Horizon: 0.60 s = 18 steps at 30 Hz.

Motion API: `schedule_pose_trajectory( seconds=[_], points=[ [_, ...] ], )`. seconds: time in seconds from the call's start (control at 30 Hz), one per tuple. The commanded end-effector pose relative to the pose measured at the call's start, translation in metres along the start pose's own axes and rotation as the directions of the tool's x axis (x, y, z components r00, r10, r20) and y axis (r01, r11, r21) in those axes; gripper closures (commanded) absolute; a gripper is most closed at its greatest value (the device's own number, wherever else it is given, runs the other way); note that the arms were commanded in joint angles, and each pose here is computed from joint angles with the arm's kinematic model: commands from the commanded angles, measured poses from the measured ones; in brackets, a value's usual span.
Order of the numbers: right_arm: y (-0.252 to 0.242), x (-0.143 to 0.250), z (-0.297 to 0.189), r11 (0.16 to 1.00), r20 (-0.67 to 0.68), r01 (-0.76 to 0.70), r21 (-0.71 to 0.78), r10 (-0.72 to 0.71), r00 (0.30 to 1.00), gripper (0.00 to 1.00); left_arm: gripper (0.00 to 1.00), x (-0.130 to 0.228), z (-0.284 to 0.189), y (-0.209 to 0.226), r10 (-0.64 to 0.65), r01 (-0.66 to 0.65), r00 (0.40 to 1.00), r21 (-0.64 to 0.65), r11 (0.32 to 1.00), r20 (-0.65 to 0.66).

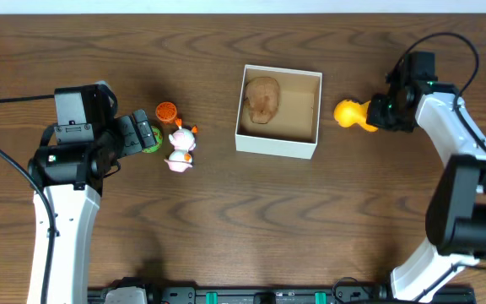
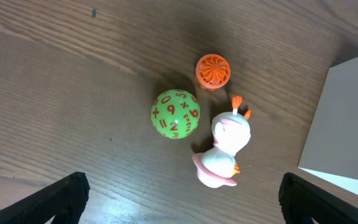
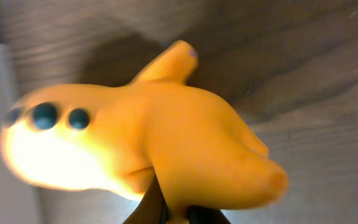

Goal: Pack container
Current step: 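Move the right gripper to the yellow dinosaur and grasp it, then lift the dinosaur with the right gripper and lower it into the box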

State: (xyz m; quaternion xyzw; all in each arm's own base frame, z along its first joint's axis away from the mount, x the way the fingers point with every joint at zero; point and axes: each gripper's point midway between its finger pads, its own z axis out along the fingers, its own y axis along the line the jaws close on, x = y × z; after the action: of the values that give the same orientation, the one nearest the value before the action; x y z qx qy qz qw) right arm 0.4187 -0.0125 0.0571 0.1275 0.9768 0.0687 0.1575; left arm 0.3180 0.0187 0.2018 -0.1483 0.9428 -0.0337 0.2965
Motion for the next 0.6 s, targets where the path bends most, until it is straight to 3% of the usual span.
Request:
schedule_pose_trajectory(
  seconds=[0.0, 0.37, 0.57],
  points=[
    [0.034, -0.036, -0.069, 0.997, 0.191, 0.077, -0.032, -0.069, 0.979, 0.99, 0.02, -0.008, -0.005, 0.002, 0.0, 0.0, 1.0, -0.011, 1.0, 0.023],
    [0.127, -0.015, -0.17, 0.96, 0.403, 0.248, -0.13, -0.178, 0.898, 0.99, 0.02, -0.008, -0.005, 0.002, 0.0, 0.0, 1.0, -0.011, 1.0, 0.023],
    [0.169, 0.013, -0.168, 0.95, 0.365, 0.247, -0.193, -0.164, 0.916, 0.99, 0.02, -0.008, -0.005, 0.002, 0.001, -0.001, 1.0, -0.011, 1.0, 0.023]
  ],
)
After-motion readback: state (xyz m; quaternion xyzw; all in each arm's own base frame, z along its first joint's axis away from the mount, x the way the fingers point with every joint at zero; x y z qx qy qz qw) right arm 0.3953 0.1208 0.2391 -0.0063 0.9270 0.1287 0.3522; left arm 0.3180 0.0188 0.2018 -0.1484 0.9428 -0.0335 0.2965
